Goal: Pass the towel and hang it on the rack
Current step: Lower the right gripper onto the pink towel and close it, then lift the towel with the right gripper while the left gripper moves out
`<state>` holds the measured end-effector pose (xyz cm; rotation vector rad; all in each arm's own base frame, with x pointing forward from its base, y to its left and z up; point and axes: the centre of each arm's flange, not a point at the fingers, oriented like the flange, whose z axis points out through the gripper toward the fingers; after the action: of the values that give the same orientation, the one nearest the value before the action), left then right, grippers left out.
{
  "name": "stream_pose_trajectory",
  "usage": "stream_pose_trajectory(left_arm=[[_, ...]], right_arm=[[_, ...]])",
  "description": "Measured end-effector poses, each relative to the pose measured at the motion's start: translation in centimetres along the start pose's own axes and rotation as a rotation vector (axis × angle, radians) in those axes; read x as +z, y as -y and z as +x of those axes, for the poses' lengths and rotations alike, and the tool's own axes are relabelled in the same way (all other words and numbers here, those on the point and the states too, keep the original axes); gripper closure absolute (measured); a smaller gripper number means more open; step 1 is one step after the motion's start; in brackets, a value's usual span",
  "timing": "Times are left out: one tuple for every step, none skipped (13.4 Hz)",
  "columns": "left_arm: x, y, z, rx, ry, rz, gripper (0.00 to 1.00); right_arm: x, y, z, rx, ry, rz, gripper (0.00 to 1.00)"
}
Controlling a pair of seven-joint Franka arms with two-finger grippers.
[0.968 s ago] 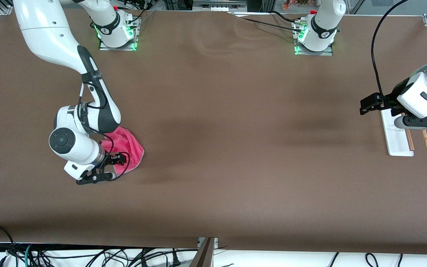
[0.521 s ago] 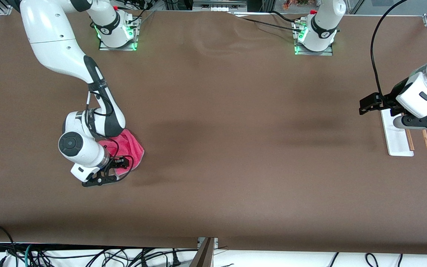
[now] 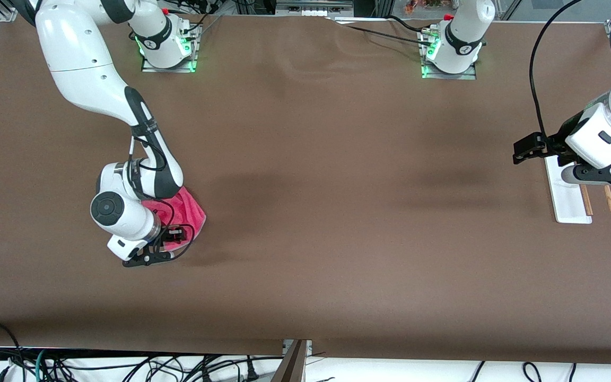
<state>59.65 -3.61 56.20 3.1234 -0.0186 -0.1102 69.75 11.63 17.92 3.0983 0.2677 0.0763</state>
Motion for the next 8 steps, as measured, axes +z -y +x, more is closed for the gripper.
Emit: stream_pose_trajectory(left_arm=[[0.0,0.0,0.0,0.000,0.000,0.000,0.00],[0.0,0.0,0.0,-0.001,0.000,0.000,0.00],[0.0,0.1,0.0,-0.002,0.000,0.000,0.00],[0.0,0.2,0.0,-0.003,0.000,0.000,0.00],[0.0,0.2,0.0,-0.004,0.000,0.000,0.00],[0.0,0.2,0.0,-0.004,0.000,0.000,0.00],[0.0,0.2,0.0,-0.004,0.000,0.000,0.00],[0.0,0.3,0.0,-0.005,0.000,0.000,0.00]], right_arm=[[-0.1,0.0,0.0,0.004,-0.002,0.003,0.67],[-0.2,0.0,0.1,0.008,-0.003,0.007,0.77],[-0.2,0.1,0.1,0.011,-0.004,0.013,0.89],[-0.3,0.3,0.1,0.011,-0.004,0.013,0.98],[-0.3,0.3,0.1,0.014,-0.005,0.014,0.98],[-0.4,0.5,0.2,0.015,-0.002,0.016,0.98],[-0.7,1.0,0.3,0.014,0.007,0.024,0.98],[-1.3,1.6,0.6,0.018,0.024,0.040,0.98]])
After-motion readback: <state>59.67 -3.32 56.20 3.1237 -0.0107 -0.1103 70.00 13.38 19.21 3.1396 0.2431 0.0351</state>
